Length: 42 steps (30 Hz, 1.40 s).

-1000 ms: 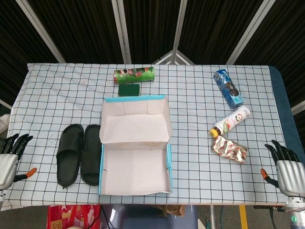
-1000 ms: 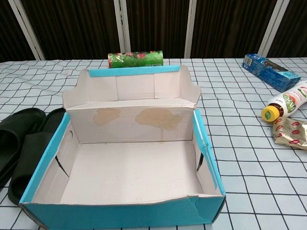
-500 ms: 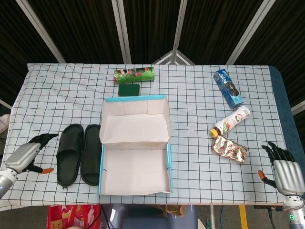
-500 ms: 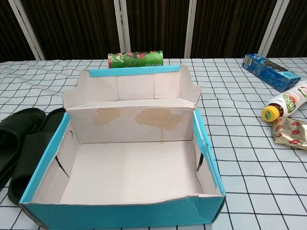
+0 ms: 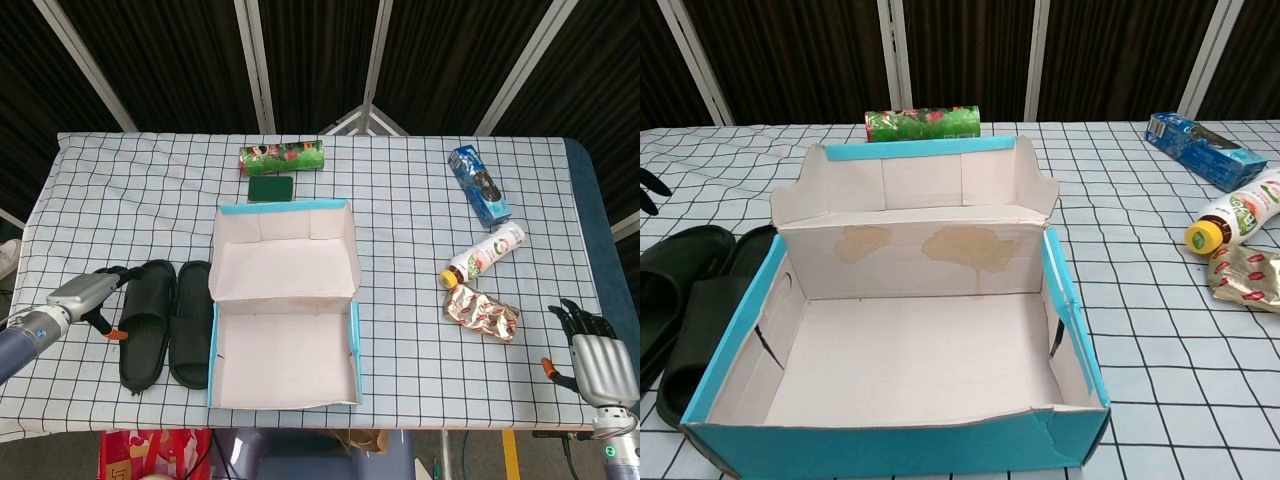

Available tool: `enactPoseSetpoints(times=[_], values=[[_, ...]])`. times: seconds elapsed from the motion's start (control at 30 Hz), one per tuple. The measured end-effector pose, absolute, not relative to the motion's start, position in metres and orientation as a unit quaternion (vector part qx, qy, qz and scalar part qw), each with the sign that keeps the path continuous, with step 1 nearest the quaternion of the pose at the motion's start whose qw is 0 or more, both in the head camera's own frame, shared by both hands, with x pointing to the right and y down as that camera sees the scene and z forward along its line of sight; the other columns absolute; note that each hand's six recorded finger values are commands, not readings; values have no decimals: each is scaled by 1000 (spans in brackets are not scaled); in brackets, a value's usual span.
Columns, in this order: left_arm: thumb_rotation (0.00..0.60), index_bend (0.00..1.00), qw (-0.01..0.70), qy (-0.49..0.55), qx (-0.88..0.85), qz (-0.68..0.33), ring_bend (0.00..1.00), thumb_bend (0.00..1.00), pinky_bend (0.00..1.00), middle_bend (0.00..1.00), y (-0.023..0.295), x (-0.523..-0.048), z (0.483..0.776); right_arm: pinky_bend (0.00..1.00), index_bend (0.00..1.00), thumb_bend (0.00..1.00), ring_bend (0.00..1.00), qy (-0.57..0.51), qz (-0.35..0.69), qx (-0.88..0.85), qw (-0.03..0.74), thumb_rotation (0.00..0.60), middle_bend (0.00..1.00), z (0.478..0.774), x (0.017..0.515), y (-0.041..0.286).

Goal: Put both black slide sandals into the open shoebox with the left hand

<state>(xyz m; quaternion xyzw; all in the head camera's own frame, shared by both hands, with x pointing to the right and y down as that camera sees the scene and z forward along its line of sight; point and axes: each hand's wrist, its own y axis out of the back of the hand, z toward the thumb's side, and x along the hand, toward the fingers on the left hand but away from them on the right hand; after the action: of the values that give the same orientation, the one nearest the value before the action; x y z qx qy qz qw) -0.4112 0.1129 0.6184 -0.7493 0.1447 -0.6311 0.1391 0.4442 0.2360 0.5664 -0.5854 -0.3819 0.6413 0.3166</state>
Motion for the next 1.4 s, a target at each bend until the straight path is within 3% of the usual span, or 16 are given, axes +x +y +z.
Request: enactPoseSetpoints(times=[0.47, 1.07, 1.4], values=[[600, 78, 163, 131, -715, -667, 0, 175, 24, 113, 111, -412, 665, 163, 187, 291, 180, -373, 656, -583, 302, 600, 122, 574, 447, 235], [600, 156, 184, 131, -691, -687, 0, 183, 24, 158, 111, -414, 686, 163, 187, 291, 181, -364, 670, -579, 288, 600, 122, 580, 448, 235], [600, 312, 208, 132, -695, -675, 0, 223, 24, 322, 107, -407, 686, 163, 187, 291, 189, -367, 671, -576, 289, 600, 122, 578, 449, 235]])
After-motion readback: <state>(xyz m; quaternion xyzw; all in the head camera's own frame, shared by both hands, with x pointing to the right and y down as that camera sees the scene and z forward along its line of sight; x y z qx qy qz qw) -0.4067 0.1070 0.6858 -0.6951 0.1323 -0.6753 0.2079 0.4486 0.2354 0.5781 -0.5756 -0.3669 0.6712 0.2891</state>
